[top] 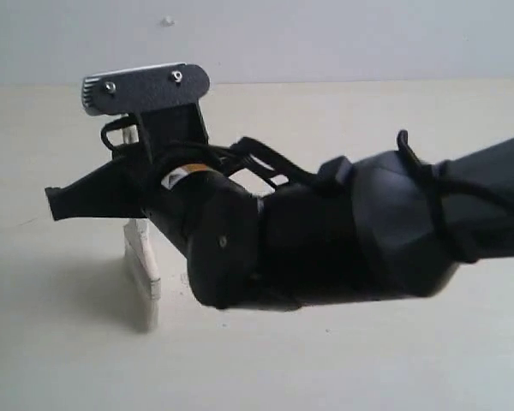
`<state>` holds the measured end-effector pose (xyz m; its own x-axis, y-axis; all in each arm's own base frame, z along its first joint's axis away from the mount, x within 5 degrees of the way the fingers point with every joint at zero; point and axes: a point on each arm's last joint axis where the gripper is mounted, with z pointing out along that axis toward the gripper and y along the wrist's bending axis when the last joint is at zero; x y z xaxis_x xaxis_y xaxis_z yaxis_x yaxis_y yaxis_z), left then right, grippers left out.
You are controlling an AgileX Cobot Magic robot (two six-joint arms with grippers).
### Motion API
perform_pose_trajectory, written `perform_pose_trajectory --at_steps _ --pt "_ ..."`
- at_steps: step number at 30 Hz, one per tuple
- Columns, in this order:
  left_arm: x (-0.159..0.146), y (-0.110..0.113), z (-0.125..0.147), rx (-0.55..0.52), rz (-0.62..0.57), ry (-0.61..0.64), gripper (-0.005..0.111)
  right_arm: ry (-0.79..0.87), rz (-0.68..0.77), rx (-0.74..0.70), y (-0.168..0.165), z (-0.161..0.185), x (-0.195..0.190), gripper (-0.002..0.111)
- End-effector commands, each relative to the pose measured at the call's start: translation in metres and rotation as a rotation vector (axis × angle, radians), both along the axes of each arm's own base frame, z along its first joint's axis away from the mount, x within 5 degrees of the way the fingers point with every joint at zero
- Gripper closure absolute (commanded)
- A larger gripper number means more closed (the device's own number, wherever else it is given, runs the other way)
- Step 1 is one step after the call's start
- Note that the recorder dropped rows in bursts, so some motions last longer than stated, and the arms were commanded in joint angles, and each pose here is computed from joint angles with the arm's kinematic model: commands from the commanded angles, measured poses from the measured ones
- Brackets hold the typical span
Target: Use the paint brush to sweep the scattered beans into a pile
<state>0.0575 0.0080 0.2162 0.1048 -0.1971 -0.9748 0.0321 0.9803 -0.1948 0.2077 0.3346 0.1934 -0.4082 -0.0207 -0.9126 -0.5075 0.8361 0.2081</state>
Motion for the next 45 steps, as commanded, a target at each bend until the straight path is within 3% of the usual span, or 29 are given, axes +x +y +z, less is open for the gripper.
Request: perform_pose_trajectory --at_steps 1,12,25,34,45 --pt "0.0 0.0 -0.001 -0.004 -0.006 -0.003 0.107 -0.03 0.024 0.061 -0.01 -0.011 -0.006 0.108" --pt "0.0 -0.001 -0.001 -0.004 -0.008 -0.003 0.107 -0.029 -0.149 -0.181 -0.034 -0.025 0.0 0.108" --pt "0.0 -0.001 -0.001 -0.004 -0.008 -0.003 0.107 -0.146 -0.24 -0.278 -0.044 -0.018 0.006 0.108" --pt "0.0 -0.001 -0.001 -0.004 -0.008 -0.003 0.107 -0.205 -0.216 -0.262 -0.044 -0.001 0.005 0.108" --pt "0.0 -0.001 -0.001 -0.004 -0.008 -0.003 0.107 -0.201 0.041 -0.188 -0.047 0.059 -0.017 0.108"
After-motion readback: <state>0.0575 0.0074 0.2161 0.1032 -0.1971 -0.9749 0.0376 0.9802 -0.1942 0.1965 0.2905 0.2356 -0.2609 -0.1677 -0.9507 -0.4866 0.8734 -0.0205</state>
